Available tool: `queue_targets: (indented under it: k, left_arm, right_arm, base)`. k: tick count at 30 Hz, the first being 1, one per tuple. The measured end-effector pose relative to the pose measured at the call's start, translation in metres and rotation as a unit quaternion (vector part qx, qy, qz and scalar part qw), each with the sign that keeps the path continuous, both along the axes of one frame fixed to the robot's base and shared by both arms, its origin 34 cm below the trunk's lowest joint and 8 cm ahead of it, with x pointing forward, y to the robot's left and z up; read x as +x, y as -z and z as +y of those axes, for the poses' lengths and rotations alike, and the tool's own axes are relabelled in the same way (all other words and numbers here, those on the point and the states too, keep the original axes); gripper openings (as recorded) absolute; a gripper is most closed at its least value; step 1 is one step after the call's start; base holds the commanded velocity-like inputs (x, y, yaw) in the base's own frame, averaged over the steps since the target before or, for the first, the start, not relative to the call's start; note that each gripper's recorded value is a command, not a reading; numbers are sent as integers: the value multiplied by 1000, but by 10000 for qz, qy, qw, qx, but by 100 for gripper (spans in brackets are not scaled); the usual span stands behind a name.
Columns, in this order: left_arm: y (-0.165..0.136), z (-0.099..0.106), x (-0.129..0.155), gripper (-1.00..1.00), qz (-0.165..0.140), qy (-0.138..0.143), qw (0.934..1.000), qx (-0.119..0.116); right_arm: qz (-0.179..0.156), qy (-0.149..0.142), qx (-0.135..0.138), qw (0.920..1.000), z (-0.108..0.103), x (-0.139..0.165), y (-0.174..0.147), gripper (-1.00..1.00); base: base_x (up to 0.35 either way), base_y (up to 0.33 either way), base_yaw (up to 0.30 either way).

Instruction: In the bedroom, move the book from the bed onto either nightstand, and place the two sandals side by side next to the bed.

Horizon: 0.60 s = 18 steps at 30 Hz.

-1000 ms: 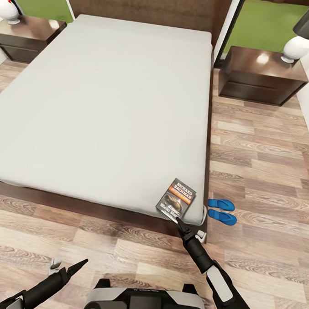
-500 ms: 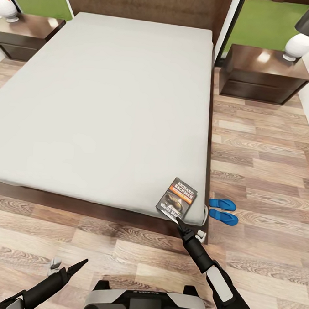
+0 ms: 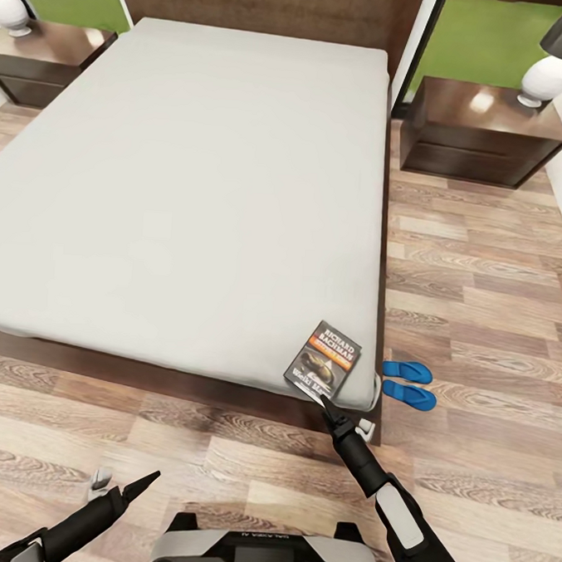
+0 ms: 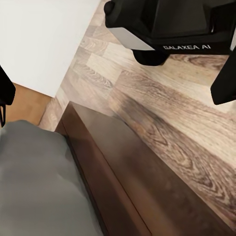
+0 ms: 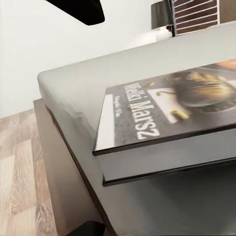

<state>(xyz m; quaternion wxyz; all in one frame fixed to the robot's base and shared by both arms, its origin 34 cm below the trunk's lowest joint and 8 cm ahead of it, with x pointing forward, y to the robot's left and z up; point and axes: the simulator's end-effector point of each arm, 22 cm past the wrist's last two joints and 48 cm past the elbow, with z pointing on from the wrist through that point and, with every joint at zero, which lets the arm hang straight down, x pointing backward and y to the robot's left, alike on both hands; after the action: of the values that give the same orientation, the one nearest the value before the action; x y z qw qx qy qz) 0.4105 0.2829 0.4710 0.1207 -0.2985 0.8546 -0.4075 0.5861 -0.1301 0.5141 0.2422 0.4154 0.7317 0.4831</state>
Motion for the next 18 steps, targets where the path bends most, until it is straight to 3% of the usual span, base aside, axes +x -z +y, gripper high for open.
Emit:
queue_targets:
  k: [18]
  left_arm:
    - [10,0,0,100,-1,-2,10000,-5]
  right_arm:
    - [-6,2,0,10000,0,0,9,100]
  base:
    - [0,0,0]
